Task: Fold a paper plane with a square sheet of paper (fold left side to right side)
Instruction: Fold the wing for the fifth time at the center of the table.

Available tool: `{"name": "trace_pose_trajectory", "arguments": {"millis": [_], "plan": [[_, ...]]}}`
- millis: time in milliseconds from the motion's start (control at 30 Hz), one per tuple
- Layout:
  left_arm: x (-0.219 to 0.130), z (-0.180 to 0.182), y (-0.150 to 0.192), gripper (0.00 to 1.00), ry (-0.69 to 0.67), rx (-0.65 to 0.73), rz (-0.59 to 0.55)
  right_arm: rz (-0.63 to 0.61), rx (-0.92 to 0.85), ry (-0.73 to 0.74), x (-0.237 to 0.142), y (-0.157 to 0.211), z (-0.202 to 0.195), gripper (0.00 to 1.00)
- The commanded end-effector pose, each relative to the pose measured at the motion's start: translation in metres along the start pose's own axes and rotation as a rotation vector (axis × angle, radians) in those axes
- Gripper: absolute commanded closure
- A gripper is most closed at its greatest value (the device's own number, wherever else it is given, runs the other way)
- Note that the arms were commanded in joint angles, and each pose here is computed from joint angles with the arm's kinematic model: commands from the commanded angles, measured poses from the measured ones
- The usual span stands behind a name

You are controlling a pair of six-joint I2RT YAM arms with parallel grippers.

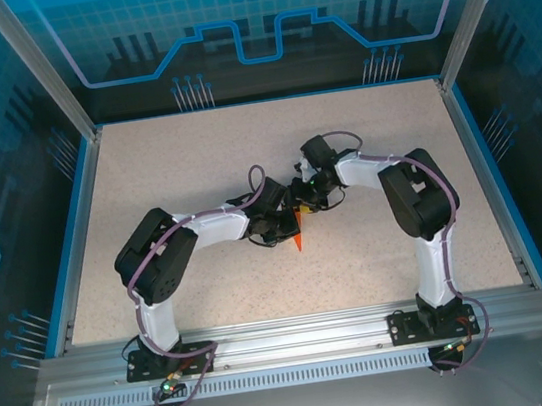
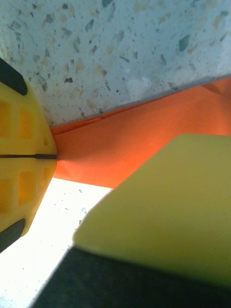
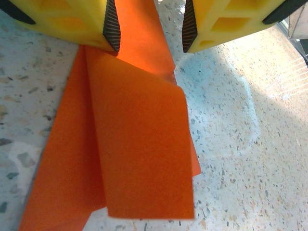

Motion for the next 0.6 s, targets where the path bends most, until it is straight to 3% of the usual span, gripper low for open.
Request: {"name": "trace_pose_trajectory", "arguments": {"millis": [0,567], "plan": [[0.015,0.048,0.026,0.91,-0.212,-0.026,0.105,-0.067,-0.013,0.029,0.000,-0.026,-0.009,0.58],[0.018,0.048,0.026,0.92,-0.219,-0.027,0.116,-0.121,-0.003,0.008,-0.004,-0.055,-0.014,0.56]]}}
Point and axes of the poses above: each hand's point on the last joint's axis, 136 mm out from that joint toward the fingers, its own x axis out along the fingers, its own z axis along the line the jaws close on, y = z × x, the point moved 5 cm from there along -x, back along the fingers, and after that the axes turned 5 degrees about -x, right-handed, at the moved point
